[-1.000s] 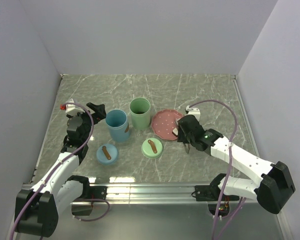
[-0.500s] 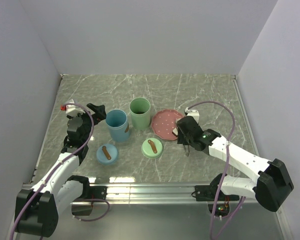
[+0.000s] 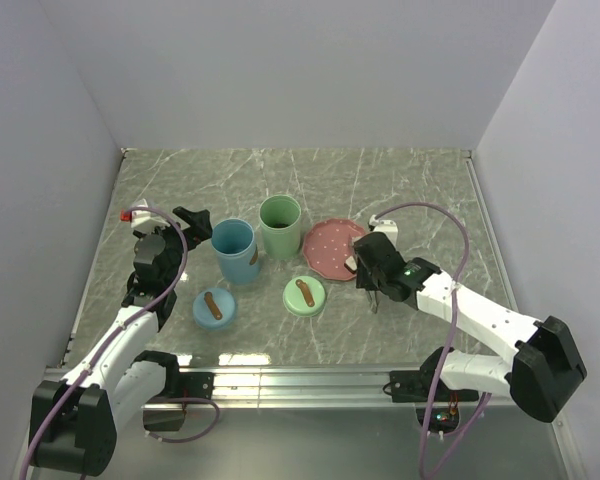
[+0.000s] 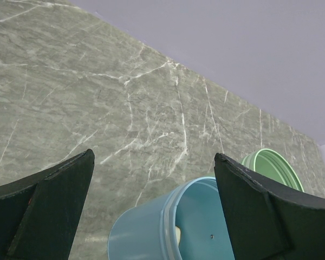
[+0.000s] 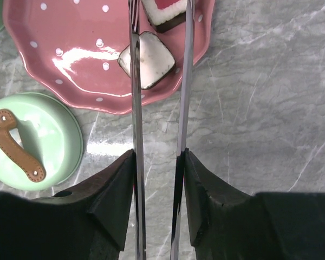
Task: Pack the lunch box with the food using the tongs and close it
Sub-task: Pick up the food using the clamp, then place the food into the lunch box
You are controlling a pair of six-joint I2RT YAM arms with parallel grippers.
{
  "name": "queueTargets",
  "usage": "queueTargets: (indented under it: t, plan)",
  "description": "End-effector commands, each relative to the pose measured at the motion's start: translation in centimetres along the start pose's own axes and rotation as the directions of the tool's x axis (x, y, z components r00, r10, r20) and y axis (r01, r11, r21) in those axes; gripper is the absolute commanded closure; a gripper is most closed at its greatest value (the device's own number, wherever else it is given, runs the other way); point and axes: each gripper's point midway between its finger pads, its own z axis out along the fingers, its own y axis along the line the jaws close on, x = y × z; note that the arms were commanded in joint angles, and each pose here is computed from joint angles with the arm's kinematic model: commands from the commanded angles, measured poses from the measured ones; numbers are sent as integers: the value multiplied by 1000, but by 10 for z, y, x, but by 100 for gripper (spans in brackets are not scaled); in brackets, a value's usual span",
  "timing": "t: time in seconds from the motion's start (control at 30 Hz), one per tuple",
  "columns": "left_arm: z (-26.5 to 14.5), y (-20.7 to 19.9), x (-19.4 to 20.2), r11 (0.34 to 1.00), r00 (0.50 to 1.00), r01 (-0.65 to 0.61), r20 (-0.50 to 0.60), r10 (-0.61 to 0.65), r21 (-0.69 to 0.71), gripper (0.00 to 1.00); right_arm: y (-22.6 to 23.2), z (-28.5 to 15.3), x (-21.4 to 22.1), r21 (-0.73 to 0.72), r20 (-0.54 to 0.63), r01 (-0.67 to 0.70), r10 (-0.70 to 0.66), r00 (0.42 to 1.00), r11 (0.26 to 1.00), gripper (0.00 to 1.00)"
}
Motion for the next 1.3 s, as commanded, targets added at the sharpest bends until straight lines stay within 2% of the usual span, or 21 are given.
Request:
queueTargets:
  t: [0.0,0.2,0.47,0.7,0.97,1.13,1.23,1.27]
  plan:
    - [-1,-9,-14,999,999,21,46,-22,36,0,5,1,-13,-7,30,-7,7,1000,1000,64]
    - [-1,-8,-14,999,999,21,45,-22,32,1,11,-15,-47,-11,99,2,-1,995,1000,68]
    - [1,-7,-13,1000,999,17,45,-18,22,1,29,-55,-115,-64,235,15,0,972,998,68]
    - [1,-6,-14,1000,999,17,46,-17,15,0,74,-84,-149,-170,313,112,-54,948,979,68]
    - [1,-6,-14,1000,999,17,46,-17,15,1,140,-108,-145,-271,360,270,-163,919,924,67]
    - [2,-6,-14,1000,999,17,43,-17,15,0,155,-109,-145,-286,359,299,-188,914,910,66]
    - [2,-6,-13,1000,999,18,43,-19,16,1,161,-105,-143,-283,351,315,-208,913,906,63]
    - [2,-7,-14,1000,999,17,44,-17,18,0,163,-103,-143,-282,349,321,-215,912,904,59]
